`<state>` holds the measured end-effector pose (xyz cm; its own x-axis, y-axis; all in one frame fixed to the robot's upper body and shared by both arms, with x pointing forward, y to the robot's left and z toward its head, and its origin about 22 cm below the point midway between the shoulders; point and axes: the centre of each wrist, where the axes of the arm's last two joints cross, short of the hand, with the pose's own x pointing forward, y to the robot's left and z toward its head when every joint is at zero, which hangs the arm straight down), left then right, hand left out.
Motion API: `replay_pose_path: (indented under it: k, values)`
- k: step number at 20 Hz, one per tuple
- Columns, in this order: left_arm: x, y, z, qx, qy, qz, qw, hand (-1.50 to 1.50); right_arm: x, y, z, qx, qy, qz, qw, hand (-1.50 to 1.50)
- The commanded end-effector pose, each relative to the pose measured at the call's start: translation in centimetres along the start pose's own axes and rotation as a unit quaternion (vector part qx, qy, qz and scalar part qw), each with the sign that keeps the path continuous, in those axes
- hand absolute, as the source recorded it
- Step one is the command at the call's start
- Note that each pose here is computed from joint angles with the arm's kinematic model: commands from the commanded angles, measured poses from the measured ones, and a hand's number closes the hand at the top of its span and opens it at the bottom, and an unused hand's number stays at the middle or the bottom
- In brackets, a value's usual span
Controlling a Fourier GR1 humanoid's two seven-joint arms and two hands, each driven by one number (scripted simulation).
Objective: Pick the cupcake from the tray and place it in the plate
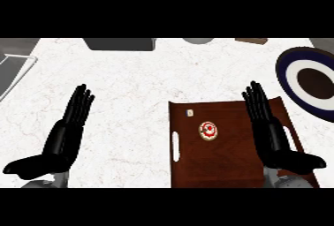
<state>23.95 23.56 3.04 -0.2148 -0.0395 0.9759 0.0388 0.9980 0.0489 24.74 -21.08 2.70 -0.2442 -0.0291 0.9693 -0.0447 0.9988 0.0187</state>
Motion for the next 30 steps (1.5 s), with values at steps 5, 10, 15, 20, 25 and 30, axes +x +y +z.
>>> replay_pose_path:
  k: [5, 10, 15, 20, 25, 30]
  values:
    - [-4.8, 0.8, 3.1, 0.026, 0.224, -0.012, 0.9742, 0.00, 7.8, -3.5, -9.2, 0.128, -0.086, 0.046, 0.987, 1.50]
    - [-5.9, 0.2, 2.9, 0.004, 0.280, 0.021, 0.9598, 0.00, 3.8, -8.2, -10.9, 0.002, -0.075, 0.205, 0.976, -1.50]
    - [-6.1, -0.2, 0.8, 0.014, 0.288, 0.020, 0.9574, 0.00, 1.9, -10.3, -12.7, 0.037, -0.118, 0.105, 0.987, -1.50]
    - [-6.1, 0.1, 2.3, 0.017, 0.299, 0.027, 0.9536, 0.00, 3.6, -13.7, -11.1, 0.100, -0.101, 0.174, 0.974, -1.50]
    - [-6.3, 0.5, 3.1, 0.015, 0.301, 0.024, 0.9533, 0.00, 6.9, -13.1, -11.6, 0.235, -0.006, 0.321, 0.917, -1.50]
    - [-5.6, 1.1, 1.0, 0.021, 0.298, 0.021, 0.9541, 0.00, 7.9, -7.7, -12.0, 0.291, 0.017, 0.386, 0.875, -1.50]
